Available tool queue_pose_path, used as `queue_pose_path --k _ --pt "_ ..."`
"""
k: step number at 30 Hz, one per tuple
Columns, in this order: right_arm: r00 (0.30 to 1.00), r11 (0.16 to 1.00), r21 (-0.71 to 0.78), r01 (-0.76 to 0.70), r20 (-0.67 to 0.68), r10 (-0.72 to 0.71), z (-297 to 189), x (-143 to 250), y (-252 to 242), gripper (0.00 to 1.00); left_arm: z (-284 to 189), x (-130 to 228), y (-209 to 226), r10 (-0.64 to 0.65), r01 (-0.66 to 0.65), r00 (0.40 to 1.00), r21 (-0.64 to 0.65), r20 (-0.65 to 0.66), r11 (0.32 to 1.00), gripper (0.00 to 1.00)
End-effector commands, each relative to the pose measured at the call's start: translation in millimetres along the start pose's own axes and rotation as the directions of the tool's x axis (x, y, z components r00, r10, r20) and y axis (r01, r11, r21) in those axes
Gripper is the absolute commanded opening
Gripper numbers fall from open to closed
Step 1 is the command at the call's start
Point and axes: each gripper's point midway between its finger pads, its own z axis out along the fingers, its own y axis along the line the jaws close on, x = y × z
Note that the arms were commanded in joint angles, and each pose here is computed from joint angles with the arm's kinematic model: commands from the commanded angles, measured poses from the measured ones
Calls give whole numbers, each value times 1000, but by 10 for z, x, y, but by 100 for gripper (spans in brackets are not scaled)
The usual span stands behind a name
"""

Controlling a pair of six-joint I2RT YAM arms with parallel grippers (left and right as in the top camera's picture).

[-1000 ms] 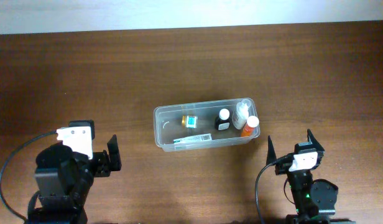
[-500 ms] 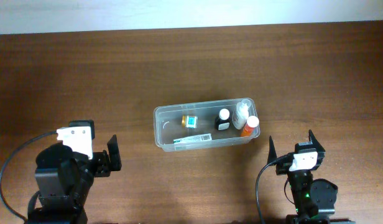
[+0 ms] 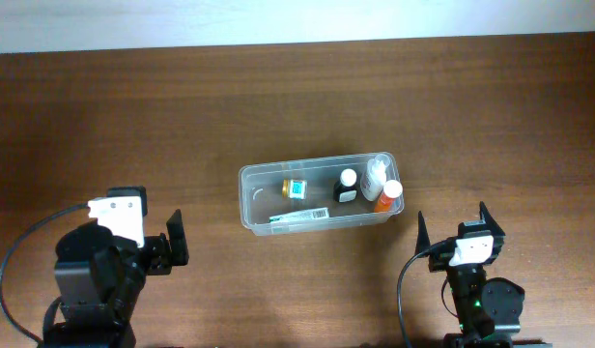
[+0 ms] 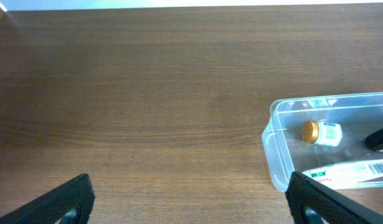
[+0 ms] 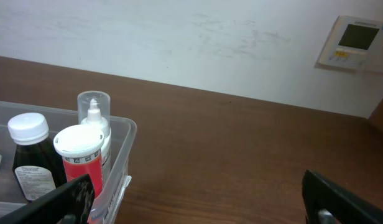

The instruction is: Pack container

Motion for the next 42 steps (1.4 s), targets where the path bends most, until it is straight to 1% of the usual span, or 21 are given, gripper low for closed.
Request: queue_pose_path --k 1,4,7,11,16,19,22,26,29,30,31,35,42 --pt "1000 1000 9 1 -4 -1 -1 22 -8 98 -73 44 -4 -6 6 1000 2 7 1000 99" --pt "1000 1000 9 1 -4 -1 -1 22 -9 98 -188 217 3 -5 5 1000 -3 -15 1000 99" --pt "1000 1000 9 1 -4 -1 -1 22 -9 98 -262 365 0 -6 6 1000 -1 9 1000 99" --pt "1000 1000 9 1 -3 -1 -1 21 -8 98 -206 652 -34 -7 6 998 17 66 1000 99" --pt "1000 1000 9 1 -4 -1 -1 22 -9 99 18 689 -37 -8 5 980 17 201 1000 99" --pt "1000 1000 9 1 -3 -1 -1 21 -8 99 166 622 -45 -9 3 948 19 319 1000 99" --pt "1000 1000 9 1 -3 -1 -1 21 -8 98 263 523 -38 -10 4 899 14 438 1000 99" --pt "1000 1000 9 1 -4 -1 -1 22 -9 98 326 373 -30 10 -11 806 -2 592 1000 99" --pt "1000 1000 9 1 -4 -1 -1 21 -9 98 343 320 -32 20 -18 749 -10 662 1000 100" --pt "1000 1000 9 1 -4 -1 -1 22 -8 98 387 358 -36 19 -19 751 -8 660 1000 99" --pt "1000 1000 9 1 -3 -1 -1 21 -8 98 436 415 -48 20 -24 769 -3 639 1000 99" --pt "1000 1000 9 1 -4 -1 -1 22 -9 98 670 751 -43 21 -23 865 -3 501 1000 99" --pt "1000 1000 9 0 -4 0 -1 22 -9 98 669 743 -46 21 -23 864 -1 502 1000 99"
